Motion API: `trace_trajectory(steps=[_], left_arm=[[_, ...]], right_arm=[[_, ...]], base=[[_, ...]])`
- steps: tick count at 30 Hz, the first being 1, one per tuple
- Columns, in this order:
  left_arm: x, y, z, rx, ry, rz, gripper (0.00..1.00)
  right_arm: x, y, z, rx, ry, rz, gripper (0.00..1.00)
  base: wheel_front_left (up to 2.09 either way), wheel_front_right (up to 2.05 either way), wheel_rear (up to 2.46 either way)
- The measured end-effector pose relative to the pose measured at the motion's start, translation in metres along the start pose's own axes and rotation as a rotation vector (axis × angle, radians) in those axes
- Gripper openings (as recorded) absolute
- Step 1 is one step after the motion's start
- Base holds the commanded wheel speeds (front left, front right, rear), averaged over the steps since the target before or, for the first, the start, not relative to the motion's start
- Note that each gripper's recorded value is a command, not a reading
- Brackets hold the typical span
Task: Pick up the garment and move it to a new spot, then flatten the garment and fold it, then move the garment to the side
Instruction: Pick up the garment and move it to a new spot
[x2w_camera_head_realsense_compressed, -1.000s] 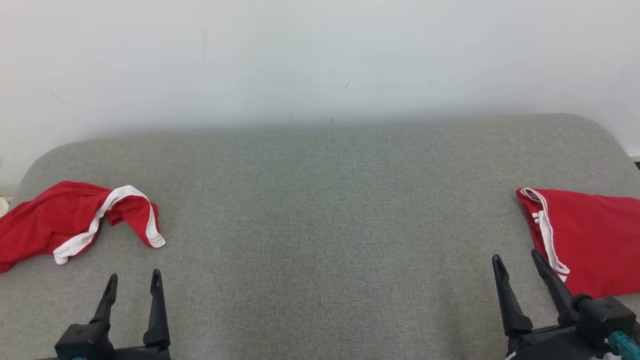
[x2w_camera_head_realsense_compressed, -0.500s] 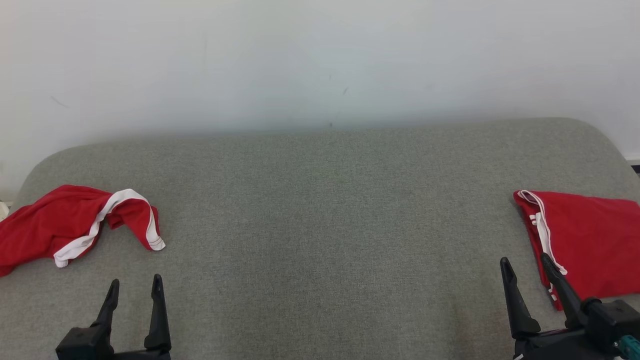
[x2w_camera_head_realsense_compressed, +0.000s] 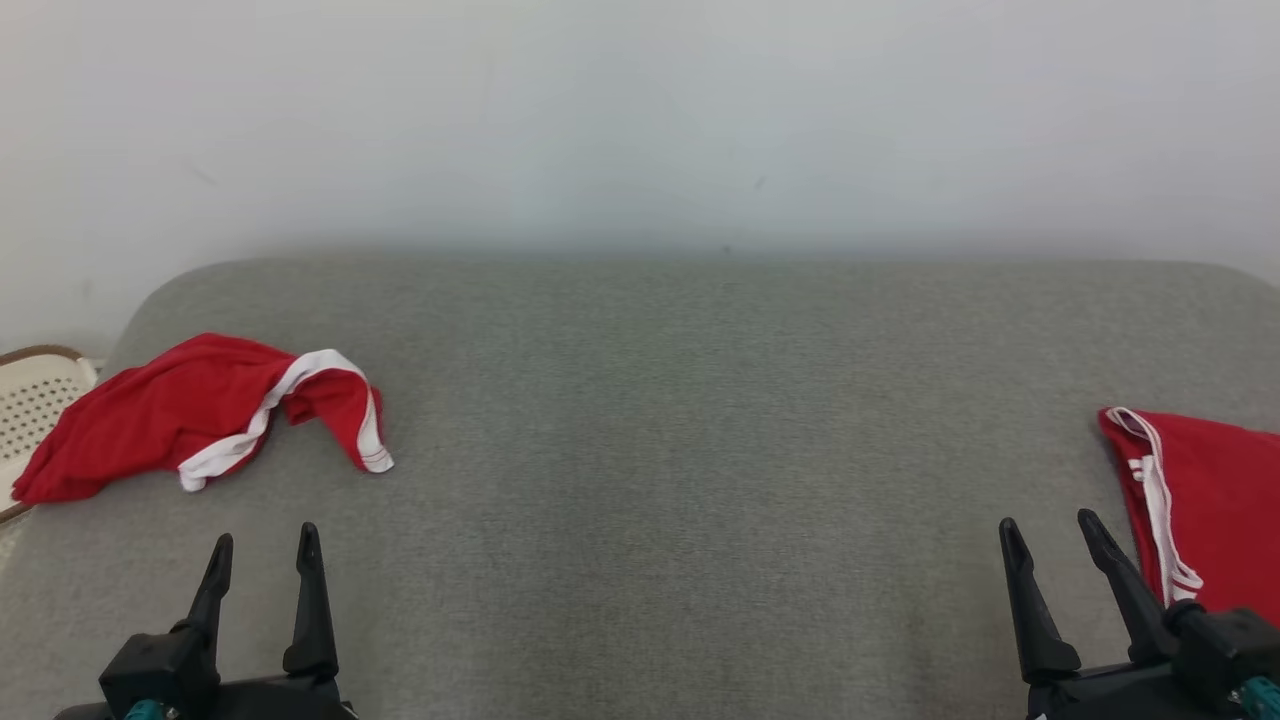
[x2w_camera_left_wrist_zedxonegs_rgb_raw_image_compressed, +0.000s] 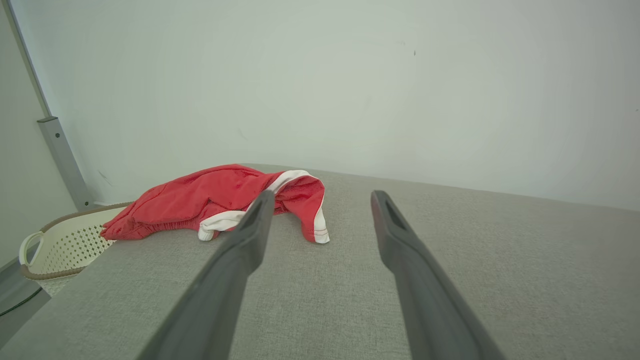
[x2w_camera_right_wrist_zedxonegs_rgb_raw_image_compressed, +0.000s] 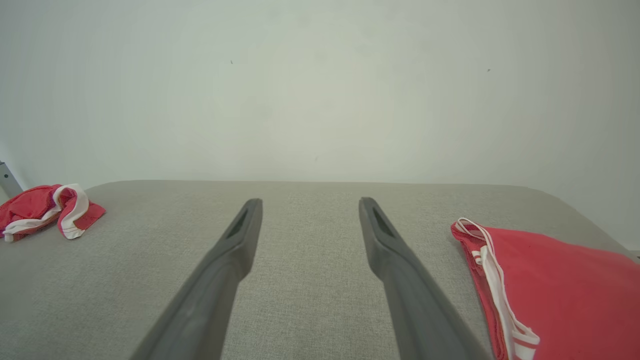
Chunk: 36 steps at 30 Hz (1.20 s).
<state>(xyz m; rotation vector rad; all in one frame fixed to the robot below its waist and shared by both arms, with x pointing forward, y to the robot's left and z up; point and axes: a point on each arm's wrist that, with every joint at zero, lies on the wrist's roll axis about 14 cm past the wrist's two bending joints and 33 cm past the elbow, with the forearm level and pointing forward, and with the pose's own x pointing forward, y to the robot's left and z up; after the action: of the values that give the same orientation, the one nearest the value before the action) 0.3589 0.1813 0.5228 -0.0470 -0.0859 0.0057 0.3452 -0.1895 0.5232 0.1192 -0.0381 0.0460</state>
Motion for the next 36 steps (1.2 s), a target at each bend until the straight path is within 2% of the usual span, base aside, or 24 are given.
trace_trajectory(steps=[9,11,19,31,36], left_arm=[[-0.027,0.044,0.004,-0.007,-0.011,0.152,1.00],[-0.040,0.059,0.005,-0.011,-0.014,0.209,1.00],[-0.071,0.093,0.012,-0.016,-0.040,0.338,1.00],[-0.080,0.110,0.026,-0.023,-0.085,0.394,1.00],[-0.057,0.121,0.075,0.033,-0.215,0.376,1.00]], right_arm=[[0.025,0.056,-0.006,0.022,0.019,0.173,1.00],[0.033,0.078,-0.008,0.031,0.025,0.238,1.00],[0.044,0.121,-0.015,0.055,0.045,0.361,1.00],[0.048,0.137,-0.019,0.066,0.057,0.407,1.00],[0.051,0.139,-0.020,0.065,0.060,0.411,1.00]], base=[[0.00,0.00,0.00],[0.00,0.00,0.00],[0.00,0.00,0.00],[0.00,0.00,0.00],[0.00,0.00,0.00]])
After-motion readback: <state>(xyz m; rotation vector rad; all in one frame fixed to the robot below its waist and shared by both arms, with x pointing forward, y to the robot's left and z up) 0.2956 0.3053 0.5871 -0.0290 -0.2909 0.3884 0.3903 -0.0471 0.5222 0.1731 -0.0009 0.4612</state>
